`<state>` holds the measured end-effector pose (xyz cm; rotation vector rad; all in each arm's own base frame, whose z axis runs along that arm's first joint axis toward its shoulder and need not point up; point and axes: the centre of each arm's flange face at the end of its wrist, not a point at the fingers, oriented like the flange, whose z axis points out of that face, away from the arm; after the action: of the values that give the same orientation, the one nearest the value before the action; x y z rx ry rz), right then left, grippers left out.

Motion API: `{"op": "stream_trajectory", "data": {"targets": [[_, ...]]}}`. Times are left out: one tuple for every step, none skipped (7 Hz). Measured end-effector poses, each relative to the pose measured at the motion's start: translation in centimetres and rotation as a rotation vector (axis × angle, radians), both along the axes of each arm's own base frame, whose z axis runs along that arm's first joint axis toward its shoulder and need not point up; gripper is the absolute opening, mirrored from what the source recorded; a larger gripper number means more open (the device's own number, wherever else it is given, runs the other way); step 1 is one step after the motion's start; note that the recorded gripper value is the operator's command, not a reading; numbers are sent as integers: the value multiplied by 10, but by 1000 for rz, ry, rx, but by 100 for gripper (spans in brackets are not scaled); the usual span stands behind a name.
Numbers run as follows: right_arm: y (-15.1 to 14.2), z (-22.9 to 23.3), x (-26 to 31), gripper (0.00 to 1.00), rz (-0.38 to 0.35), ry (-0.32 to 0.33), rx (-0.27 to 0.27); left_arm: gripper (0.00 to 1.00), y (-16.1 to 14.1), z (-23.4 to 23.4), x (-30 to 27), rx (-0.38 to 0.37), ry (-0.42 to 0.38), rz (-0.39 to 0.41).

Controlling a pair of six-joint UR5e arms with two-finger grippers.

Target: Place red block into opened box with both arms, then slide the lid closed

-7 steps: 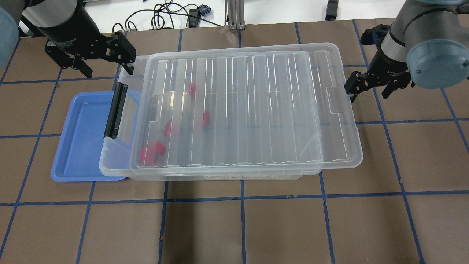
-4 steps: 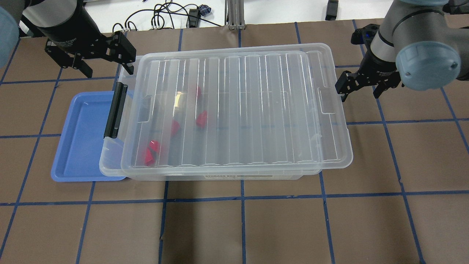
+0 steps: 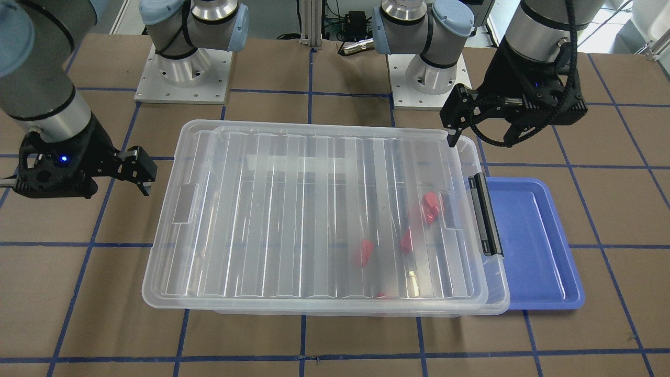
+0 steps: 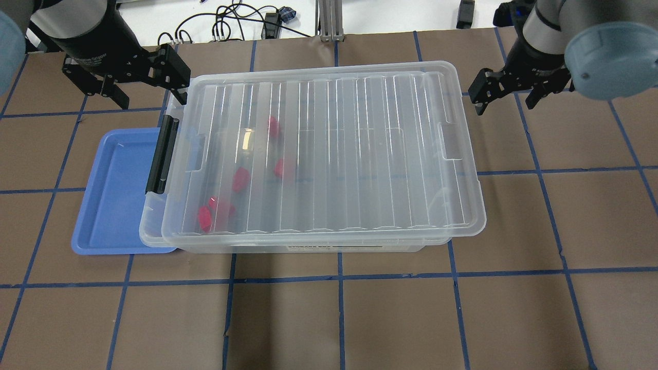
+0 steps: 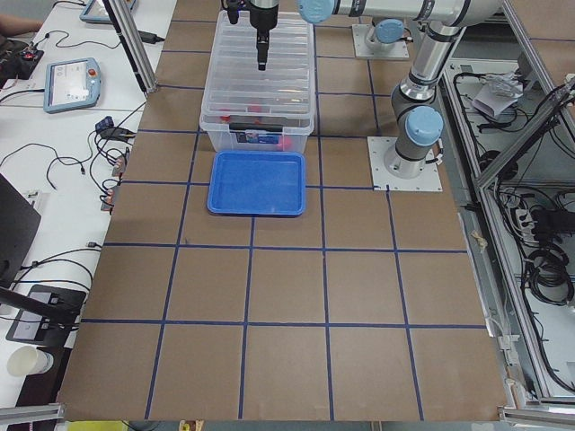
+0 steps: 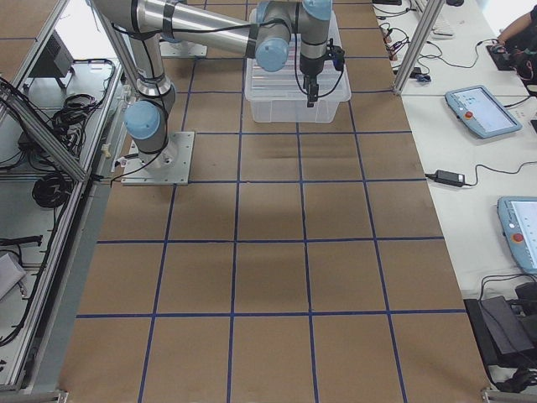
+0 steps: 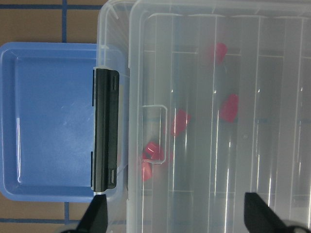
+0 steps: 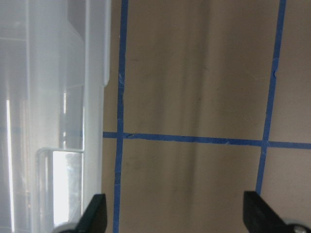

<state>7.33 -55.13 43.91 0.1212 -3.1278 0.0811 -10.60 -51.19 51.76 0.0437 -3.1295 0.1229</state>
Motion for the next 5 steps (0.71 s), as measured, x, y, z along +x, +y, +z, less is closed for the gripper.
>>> {"op": "stream_trajectory", "data": {"targets": [[14, 34, 12, 100, -17, -12, -4, 100, -1, 0, 0, 1, 0, 0], [27, 56, 25, 100, -41, -22, -6, 100, -1, -1, 0, 3, 0, 3], [35, 65, 36, 100, -45, -27, -9, 100, -2, 0, 0, 2, 1, 7], [39, 68, 41, 100, -45, -27, -8, 100, -4, 1, 0, -1, 1, 8], [41, 68, 42, 100, -45, -25, -3, 100, -5, 4, 0, -5, -1, 6]]}}
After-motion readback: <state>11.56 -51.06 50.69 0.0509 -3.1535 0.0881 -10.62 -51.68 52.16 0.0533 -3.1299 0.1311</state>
